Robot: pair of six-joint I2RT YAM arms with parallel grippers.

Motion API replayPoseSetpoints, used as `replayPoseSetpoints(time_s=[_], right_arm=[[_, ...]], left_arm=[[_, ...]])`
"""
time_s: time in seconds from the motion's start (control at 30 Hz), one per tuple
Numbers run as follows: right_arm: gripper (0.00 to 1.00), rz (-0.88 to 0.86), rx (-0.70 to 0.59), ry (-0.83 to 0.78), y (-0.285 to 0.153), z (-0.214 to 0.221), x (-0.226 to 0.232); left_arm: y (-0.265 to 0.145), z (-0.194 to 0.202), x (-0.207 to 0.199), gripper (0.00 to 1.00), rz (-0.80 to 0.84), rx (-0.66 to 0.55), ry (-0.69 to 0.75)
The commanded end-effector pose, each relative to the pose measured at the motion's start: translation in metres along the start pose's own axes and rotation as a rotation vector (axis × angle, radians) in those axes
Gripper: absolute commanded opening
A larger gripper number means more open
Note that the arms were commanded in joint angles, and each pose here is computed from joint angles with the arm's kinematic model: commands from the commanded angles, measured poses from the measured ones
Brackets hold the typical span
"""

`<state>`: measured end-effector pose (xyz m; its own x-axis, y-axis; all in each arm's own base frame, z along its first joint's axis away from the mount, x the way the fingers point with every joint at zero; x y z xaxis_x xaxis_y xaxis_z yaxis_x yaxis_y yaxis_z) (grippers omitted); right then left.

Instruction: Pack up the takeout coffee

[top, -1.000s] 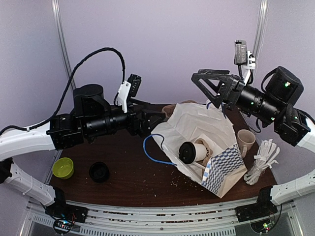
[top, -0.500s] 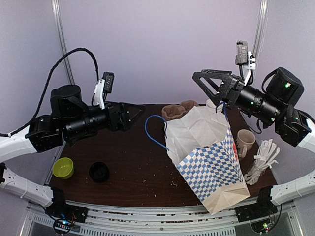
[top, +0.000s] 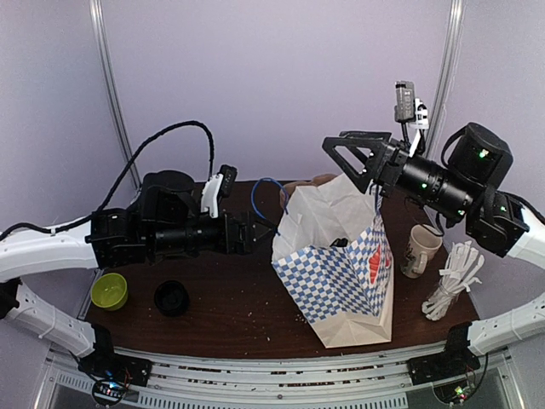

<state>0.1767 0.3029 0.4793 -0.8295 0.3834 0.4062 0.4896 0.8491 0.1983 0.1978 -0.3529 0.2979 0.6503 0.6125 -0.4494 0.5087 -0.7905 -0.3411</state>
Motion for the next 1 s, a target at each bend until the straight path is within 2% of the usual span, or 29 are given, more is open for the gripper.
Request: replayPoseSetpoints(time_s=[0.0, 0.23, 0.3, 0.4, 0.57, 0.63, 0.83, 0.97], right_arm=[[0.96, -0.058, -0.023, 0.028, 0.002, -0.002, 0.009], [0.95, -0.132, 0.005, 0.073, 0.008, 0.008, 0.019], [0.95, -0.146, 0.014, 0.082, 0.009, 0.011, 0.02], [0.95, -0.148, 0.016, 0.092, 0.011, 0.011, 0.02], [0.94, -0.161, 0.023, 0.1, 0.014, 0.012, 0.023], [0.94, -0.177, 0.036, 0.102, 0.015, 0.013, 0.026], [0.98, -0.28, 0.079, 0.041, 0.008, 0.013, 0.045], [0.99, -0.461, 0.117, -0.013, -0.006, 0.01, 0.076]], left_arm=[[0.012, -0.018, 0.004, 0.95, 0.016, -0.045, 0.005], [0.025, -0.027, 0.023, 0.88, 0.042, -0.073, 0.001], [0.03, -0.031, 0.022, 0.83, 0.065, -0.076, 0.019], [0.037, -0.035, 0.014, 0.64, 0.109, -0.076, 0.045], [0.044, -0.039, 0.017, 0.23, 0.093, -0.076, 0.088], [0.042, -0.046, 0.02, 0.0, 0.085, -0.093, 0.109], [0.011, -0.089, 0.021, 0.0, 0.003, -0.192, 0.225], [-0.013, -0.121, 0.026, 0.0, -0.079, -0.247, 0.304]])
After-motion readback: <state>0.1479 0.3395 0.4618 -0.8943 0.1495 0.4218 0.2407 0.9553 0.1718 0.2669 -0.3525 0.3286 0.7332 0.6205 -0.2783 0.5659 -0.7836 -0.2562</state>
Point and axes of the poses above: each gripper's point midway between its finger pads, its own y axis out along the fingers, its own x axis along the line the jaws close on, z = x × y, the point moved 1 cm from there along -y, back along the fingers, and after that the axes turned 6 degrees about y, right-handed, at the moved point
